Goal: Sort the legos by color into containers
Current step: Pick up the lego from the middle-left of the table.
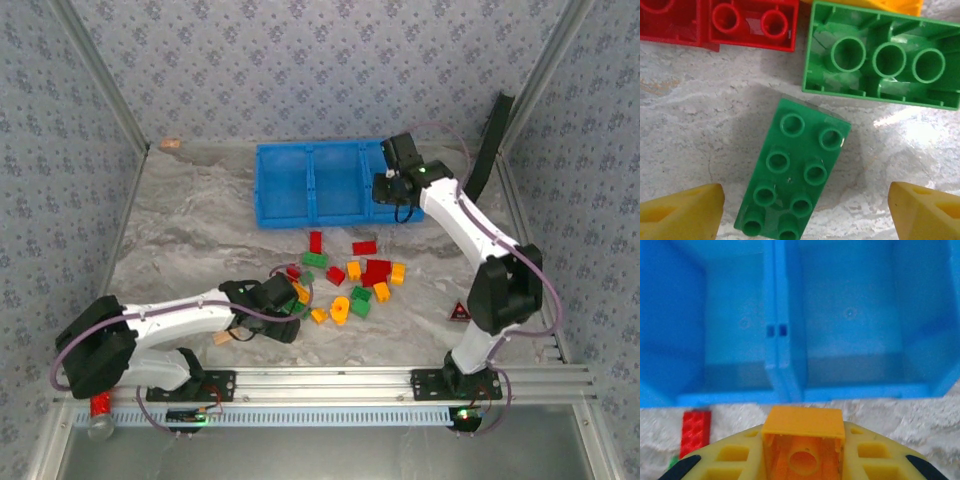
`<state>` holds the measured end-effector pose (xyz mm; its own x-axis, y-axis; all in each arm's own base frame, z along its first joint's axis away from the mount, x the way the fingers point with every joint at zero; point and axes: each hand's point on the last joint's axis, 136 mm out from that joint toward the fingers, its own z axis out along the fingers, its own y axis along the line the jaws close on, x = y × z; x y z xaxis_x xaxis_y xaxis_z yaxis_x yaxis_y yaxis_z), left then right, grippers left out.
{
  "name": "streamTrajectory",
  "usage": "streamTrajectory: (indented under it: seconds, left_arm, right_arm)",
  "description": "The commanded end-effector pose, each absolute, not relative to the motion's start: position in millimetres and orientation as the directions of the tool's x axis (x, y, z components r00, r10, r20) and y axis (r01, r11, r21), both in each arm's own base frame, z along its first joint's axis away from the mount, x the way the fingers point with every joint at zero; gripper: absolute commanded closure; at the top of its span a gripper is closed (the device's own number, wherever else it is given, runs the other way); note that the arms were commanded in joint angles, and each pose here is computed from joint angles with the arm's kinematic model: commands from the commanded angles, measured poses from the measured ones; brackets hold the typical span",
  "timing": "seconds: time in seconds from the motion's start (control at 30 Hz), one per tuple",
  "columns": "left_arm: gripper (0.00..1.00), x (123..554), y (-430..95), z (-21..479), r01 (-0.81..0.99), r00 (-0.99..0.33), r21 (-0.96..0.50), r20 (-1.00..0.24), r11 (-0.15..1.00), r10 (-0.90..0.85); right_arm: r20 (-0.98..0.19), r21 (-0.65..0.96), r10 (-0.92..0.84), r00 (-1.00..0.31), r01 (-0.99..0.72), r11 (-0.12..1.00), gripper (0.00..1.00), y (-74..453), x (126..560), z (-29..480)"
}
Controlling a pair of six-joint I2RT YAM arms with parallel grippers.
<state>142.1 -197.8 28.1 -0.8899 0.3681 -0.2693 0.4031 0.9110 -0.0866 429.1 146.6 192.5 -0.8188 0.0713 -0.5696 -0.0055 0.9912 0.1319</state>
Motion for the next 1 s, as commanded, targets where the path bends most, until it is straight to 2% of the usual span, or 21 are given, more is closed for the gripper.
streamTrajectory:
  seconds: [0.0, 0.2, 0.57, 0.73, 0.97]
  left_arm:
    - [0.19, 147.1, -199.8, 24.0, 0.393, -0.887, -0.073, -0.292, 0.917, 0.357]
    - [0.31, 145.9, -206.4, 11.4, 0.394, -0.895, -0.080, -0.259, 0.916, 0.362]
    - [0.67, 137.1, -201.7, 9.2, 0.369, -0.915, -0.072, -0.203, 0.927, 0.349]
    - [0.73, 138.7, -201.9, 36.9, 0.377, -0.911, -0.082, -0.211, 0.923, 0.353]
    - [0.76, 179.8, -210.2, 123.2, 0.412, -0.879, -0.110, -0.309, 0.904, 0.363]
  right_arm:
    - [-0.608, 0.097, 0.071, -0.791, 0.015, 0.995, 0.74, 129.6, 458.7, 193.3]
    - [-0.564, 0.119, 0.093, -0.821, 0.031, 0.992, 0.73, 120.7, 487.5, 160.2]
    - [-0.494, 0.127, 0.080, -0.866, 0.020, 0.992, 0.67, 121.2, 506.8, 117.0]
    - [-0.467, 0.141, 0.084, -0.880, 0.020, 0.990, 0.59, 121.6, 508.6, 101.7]
    - [-0.449, 0.154, 0.081, -0.890, 0.012, 0.988, 0.47, 122.3, 500.6, 94.4]
